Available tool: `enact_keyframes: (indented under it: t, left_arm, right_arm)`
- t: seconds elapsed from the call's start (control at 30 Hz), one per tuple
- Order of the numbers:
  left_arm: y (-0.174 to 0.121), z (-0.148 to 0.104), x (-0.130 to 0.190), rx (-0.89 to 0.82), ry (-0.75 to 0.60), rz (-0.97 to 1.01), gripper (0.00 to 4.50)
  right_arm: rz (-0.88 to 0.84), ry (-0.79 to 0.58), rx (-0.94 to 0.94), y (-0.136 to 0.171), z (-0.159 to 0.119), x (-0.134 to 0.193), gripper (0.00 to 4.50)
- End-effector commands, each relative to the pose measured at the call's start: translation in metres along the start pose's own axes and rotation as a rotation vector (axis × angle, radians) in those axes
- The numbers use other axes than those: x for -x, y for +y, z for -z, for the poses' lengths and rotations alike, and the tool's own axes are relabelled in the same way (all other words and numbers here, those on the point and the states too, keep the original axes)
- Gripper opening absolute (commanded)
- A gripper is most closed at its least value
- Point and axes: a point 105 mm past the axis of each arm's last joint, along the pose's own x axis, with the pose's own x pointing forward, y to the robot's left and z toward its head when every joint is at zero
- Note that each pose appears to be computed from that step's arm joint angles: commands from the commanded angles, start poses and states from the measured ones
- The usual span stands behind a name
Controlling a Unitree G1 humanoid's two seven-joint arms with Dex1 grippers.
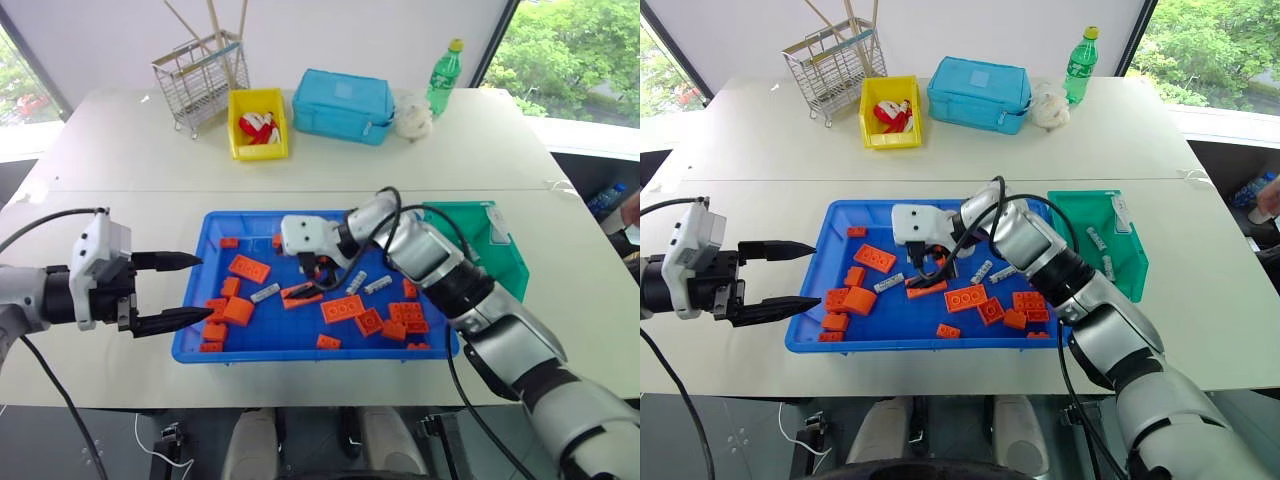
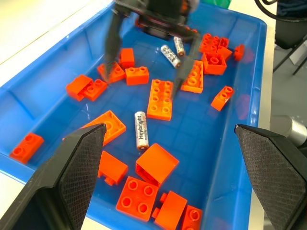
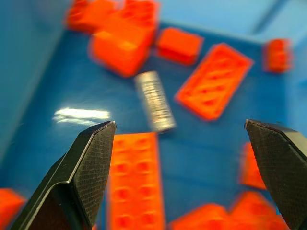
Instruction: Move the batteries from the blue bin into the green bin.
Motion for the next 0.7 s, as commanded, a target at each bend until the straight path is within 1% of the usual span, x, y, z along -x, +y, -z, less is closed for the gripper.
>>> enact_keyframes:
  t: [0.03, 0.07, 0.13, 0.2, 0.33, 0.53, 0.67, 0.7]
  left_arm:
    - [0.0, -0.011, 0.004, -0.044, -0.016, -0.013, 4.5]
    - [0.001, -0.012, 0.004, -0.045, -0.015, -0.013, 4.5]
    - [0.001, -0.012, 0.005, -0.046, -0.014, -0.014, 4.5]
    - [0.002, -0.013, 0.005, -0.047, -0.012, -0.015, 4.5]
    - [0.001, -0.013, 0.005, -0.048, -0.013, -0.015, 4.5]
    - [0.001, -0.012, 0.005, -0.046, -0.016, -0.022, 4.5]
    - [0.001, -0.012, 0.005, -0.045, -0.018, -0.024, 4.5]
    - [0.001, -0.012, 0.005, -0.045, -0.019, -0.024, 4.5]
  right_arm:
    - [-0.009, -0.019, 0.008, 0.004, -0.009, -0.007, 4.42]
    - [-0.008, -0.026, -0.006, 0.004, -0.01, -0.01, 4.19]
    - [-0.007, -0.035, -0.021, 0.005, -0.011, -0.014, 3.58]
    - [0.002, -0.04, -0.037, 0.003, -0.012, -0.019, 2.64]
    - [0.016, -0.043, -0.071, 0.0, -0.012, -0.026, 2.64]
    - [-0.004, 0.007, -0.067, 0.005, 0.003, -0.033, 2.64]
    - [-0.003, 0.043, -0.04, 0.002, 0.01, -0.037, 2.64]
    - [-0.008, 0.048, -0.032, 0.002, 0.01, -0.038, 2.1]
